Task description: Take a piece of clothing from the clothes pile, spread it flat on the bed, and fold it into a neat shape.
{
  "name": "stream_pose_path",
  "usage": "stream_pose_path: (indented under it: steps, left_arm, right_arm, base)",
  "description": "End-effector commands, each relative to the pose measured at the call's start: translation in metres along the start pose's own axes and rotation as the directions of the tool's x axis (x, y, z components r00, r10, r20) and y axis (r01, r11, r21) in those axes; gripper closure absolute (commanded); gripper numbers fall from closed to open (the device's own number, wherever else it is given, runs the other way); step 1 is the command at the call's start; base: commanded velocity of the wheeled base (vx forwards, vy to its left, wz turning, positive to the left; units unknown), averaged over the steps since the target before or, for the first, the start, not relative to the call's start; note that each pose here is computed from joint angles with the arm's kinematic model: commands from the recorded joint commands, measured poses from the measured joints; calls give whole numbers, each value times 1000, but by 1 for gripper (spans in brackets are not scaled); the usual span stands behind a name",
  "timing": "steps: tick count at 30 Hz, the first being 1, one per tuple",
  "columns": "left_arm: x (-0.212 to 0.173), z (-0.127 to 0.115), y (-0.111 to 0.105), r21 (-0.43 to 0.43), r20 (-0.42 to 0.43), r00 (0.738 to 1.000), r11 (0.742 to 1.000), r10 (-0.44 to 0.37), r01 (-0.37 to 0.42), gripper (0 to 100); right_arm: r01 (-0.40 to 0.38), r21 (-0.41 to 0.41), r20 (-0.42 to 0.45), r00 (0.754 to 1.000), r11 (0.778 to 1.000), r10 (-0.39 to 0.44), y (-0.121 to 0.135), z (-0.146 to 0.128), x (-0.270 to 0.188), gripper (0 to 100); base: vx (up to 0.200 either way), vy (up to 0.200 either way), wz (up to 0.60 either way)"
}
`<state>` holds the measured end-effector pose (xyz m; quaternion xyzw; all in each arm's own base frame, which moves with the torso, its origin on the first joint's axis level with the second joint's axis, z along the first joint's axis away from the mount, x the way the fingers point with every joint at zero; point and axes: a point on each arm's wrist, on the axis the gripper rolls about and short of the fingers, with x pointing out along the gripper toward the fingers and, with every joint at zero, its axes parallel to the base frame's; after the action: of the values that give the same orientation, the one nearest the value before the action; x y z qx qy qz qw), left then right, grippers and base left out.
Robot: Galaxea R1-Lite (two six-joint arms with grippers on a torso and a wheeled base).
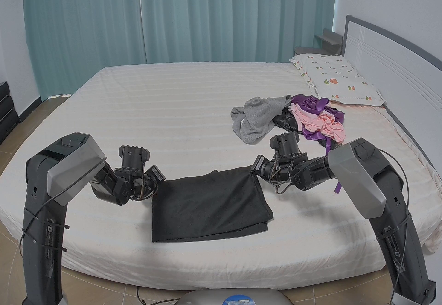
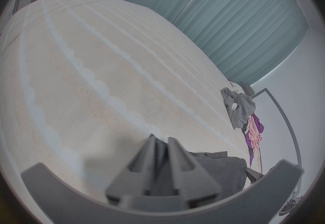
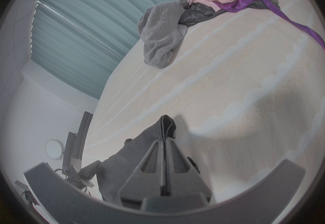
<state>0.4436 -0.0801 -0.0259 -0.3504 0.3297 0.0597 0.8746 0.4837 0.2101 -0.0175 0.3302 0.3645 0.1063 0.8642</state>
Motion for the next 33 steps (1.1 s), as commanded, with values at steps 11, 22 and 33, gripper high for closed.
stream_pose_path:
  steps: [11, 22, 33]
  left_arm:
    - [3, 10, -1, -82, 44, 999, 997, -4, 8, 100]
    - [5, 12, -1, -82, 68, 998, 997, 5, 0, 100]
    - [6, 12, -1, -83, 65, 998, 997, 9, -3, 0]
  right_arm:
    - [-5, -2, 29, 1000, 1000, 5, -2, 0, 4, 100]
    - [8, -3, 26, 1000, 1000, -8, -6, -4, 8, 100]
    - [0, -3, 33, 999, 1000, 0, -2, -1, 6, 0]
  base:
    - [0, 0, 0]
    - [0, 0, 0]
    - [0, 0, 0]
